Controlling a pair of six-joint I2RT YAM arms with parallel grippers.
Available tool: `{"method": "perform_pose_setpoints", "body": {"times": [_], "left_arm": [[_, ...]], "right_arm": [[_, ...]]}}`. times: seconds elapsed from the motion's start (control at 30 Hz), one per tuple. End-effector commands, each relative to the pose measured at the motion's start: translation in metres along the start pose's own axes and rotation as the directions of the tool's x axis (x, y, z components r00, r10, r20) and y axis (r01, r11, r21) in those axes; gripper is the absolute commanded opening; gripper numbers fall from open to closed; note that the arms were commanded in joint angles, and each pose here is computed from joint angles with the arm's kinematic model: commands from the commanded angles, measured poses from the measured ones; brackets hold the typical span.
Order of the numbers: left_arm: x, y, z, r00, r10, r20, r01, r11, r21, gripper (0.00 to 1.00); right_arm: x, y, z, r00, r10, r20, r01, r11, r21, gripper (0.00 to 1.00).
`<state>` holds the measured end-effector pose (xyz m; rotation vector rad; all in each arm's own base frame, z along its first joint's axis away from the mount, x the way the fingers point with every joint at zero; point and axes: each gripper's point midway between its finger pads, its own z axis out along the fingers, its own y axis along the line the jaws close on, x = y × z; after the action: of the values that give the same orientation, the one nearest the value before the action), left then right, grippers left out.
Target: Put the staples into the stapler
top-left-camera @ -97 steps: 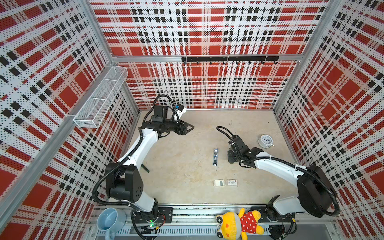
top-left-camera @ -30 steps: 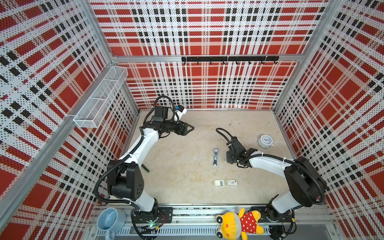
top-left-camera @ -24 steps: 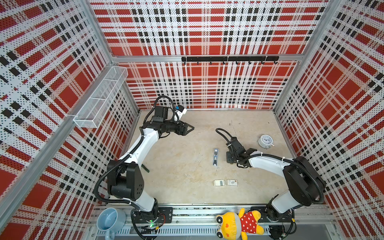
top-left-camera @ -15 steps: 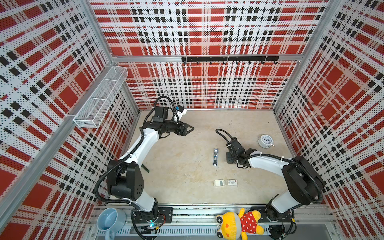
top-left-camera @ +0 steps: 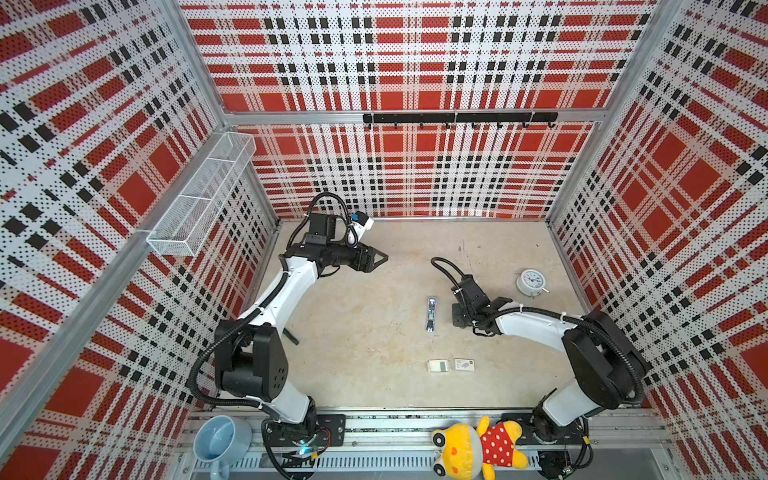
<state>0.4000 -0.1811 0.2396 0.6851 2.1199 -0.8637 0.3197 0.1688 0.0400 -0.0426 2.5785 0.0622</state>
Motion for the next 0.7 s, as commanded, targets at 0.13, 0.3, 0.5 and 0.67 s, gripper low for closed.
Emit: {"method": "perform_pose_setpoints", "body": {"times": [0.13, 0.3, 0.5, 0.67], "left_arm": [[0.0034, 0.0019, 0.0009, 1.000, -0.001, 0.001, 0.001, 1.000, 0.013, 0.77], [0.0035, 0.0012, 0.0005, 1.000, -0.001, 0.001, 0.001, 1.000, 0.014, 0.77], [0.0041, 0.0015, 0.0016, 1.000, -0.003, 0.000, 0.003, 1.000, 0.017, 0.77], [0.0034, 0.0015, 0.0009, 1.000, 0.004, 0.002, -0.004, 1.000, 0.017, 0.77]], "right_arm": [[0.0080, -0.0051, 0.0069, 1.000, -0.001, -0.019, 0.001, 1.000, 0.024, 0.06], [0.0061, -0.0069, 0.0036, 1.000, 0.002, -0.009, -0.001, 1.000, 0.030, 0.07], [0.0095, -0.0073, 0.0049, 1.000, 0.000, -0.021, 0.001, 0.999, 0.033, 0.08], [0.0116, -0.0084, 0.0049, 1.000, 0.008, -0.021, -0.007, 0.999, 0.035, 0.08]]}}
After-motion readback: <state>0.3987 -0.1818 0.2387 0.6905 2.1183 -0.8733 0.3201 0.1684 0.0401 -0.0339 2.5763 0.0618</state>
